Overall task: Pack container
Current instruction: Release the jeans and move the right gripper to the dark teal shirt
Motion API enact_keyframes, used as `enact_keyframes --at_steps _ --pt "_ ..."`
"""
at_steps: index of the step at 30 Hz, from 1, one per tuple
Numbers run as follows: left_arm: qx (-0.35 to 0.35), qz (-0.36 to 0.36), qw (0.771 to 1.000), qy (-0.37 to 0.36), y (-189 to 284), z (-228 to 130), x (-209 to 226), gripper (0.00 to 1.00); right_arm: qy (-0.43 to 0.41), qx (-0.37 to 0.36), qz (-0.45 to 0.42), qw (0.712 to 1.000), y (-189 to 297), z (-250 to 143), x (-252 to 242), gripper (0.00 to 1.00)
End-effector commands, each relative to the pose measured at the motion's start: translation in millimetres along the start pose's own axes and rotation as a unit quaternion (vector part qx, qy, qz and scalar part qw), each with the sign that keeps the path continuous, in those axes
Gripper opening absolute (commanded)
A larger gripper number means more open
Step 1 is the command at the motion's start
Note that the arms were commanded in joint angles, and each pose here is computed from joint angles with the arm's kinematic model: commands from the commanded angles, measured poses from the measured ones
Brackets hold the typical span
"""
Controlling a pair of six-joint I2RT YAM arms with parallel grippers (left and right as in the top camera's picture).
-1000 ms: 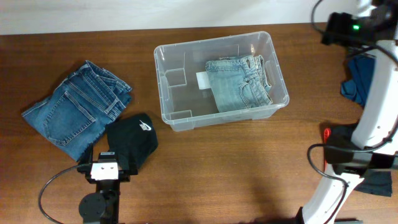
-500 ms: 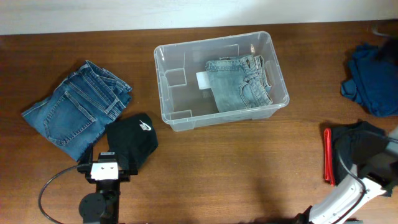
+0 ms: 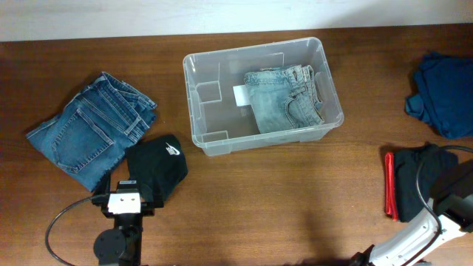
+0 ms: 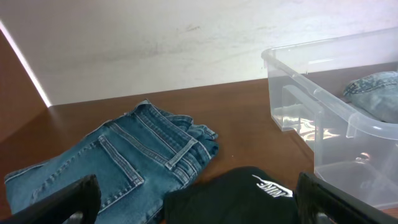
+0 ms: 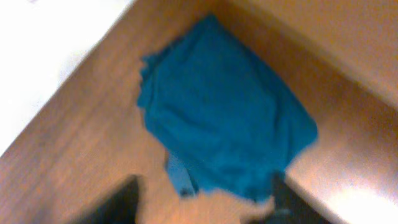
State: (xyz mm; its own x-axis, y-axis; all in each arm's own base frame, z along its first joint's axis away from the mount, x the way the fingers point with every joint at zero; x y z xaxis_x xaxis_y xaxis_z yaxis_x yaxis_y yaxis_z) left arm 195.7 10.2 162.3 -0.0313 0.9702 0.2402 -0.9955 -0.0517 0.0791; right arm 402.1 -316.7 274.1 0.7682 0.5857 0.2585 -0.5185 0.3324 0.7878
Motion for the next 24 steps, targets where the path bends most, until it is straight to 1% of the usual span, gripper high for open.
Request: enact_keyframes --at_steps 1,2,3,9,10,16,20,24 --pt "0.000 -0.003 1.000 -0.008 0 -2 -1 1.00 0.005 -0.010 0.008 1.000 -23 -5 5 0.12" --pt "0.000 -0.003 1.000 -0.008 0 -2 -1 1.00 0.006 -0.011 0.008 1.000 -29 -6 4 0.04" --pt "0.000 -0.003 1.000 -0.008 0 -2 -1 1.00 0.006 -0.011 0.008 1.000 -39 -8 3 0.04" --pt "0.000 -0.003 1.000 -0.008 0 -2 -1 1.00 0.016 0.007 0.002 1.000 -100 -28 -8 0.04" --pt "0.000 -0.003 1.000 -0.008 0 -2 -1 1.00 0.016 0.020 -0.003 1.000 -117 -36 -12 0.04" --pt "0.000 -0.003 1.000 -0.008 0 -2 -1 1.00 0.012 0.071 -0.021 0.997 -171 -69 -28 0.04" --pt "0.000 -0.003 1.000 -0.008 0 -2 -1 1.00 0.008 0.110 -0.031 0.993 -199 -95 -38 0.04" --pt "0.000 -0.003 1.000 -0.008 0 -2 -1 1.00 -0.004 0.168 0.009 0.986 -211 -122 -33 0.05"
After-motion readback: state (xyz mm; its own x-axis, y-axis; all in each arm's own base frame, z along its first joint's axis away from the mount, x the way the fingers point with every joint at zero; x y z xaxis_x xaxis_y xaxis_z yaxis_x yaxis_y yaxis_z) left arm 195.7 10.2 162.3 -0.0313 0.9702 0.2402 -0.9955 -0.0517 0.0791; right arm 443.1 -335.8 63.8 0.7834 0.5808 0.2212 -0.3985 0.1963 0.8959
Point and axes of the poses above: each gripper's point midway between its finger pads, its own y axis back along the fingers, its own x axis along the line the jaws close on, z = x × y, the point moved 5 cm from there along y, back along the fingers, and after that the axes turned 6 degrees about -y, right-handed, at the moved point
